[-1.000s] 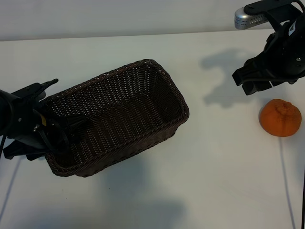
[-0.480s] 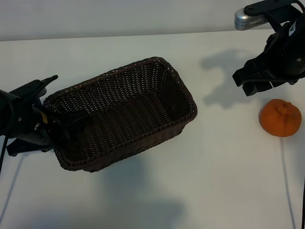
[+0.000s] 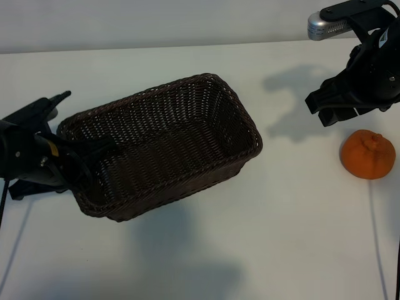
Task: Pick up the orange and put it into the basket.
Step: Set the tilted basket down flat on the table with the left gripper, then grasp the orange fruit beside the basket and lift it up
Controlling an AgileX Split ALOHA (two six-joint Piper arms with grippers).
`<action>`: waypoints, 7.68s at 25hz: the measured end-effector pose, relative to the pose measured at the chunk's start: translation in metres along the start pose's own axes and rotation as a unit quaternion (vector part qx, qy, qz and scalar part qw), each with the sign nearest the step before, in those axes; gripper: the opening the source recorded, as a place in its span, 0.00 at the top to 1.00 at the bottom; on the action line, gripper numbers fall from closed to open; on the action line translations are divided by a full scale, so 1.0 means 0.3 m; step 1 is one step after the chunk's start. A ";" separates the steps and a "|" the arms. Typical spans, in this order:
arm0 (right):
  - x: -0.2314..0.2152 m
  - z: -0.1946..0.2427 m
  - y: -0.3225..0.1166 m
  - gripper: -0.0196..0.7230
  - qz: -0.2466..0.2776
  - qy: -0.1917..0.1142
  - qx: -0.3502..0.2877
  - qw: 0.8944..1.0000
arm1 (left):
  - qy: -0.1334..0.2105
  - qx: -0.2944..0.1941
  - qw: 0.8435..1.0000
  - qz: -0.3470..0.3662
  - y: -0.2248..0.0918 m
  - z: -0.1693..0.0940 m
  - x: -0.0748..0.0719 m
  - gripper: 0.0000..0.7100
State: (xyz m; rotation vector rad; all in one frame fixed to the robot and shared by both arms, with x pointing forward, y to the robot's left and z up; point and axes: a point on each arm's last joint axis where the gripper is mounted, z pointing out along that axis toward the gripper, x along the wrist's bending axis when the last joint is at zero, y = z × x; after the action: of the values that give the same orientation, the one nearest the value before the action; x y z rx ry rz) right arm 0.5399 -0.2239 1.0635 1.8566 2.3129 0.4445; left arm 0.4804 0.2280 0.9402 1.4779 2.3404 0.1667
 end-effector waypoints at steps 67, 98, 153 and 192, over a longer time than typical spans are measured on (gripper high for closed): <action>-0.001 0.000 -0.005 0.25 -0.001 -0.001 0.008 1.000 | -0.113 0.051 0.976 0.178 0.271 0.218 -0.317 0.78; -0.001 0.000 -0.005 0.25 -0.001 -0.001 0.008 1.000 | -0.089 0.011 0.965 0.246 0.295 -0.053 -0.303 0.02; -0.002 0.000 0.006 0.25 -0.002 -0.003 -0.009 1.000 | -0.030 -0.320 0.909 0.264 -0.490 -0.711 0.433 0.16; -0.279 0.316 0.011 0.25 0.121 -0.068 0.102 0.985 | 0.005 -0.293 0.924 0.246 -0.503 -0.645 0.485 0.16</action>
State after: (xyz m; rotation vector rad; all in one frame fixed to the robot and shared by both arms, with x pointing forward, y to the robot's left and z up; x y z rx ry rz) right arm 0.5897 -0.2913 0.9688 2.1992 2.1214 0.1036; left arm 0.2256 0.3090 1.0404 1.6803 1.6458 0.9139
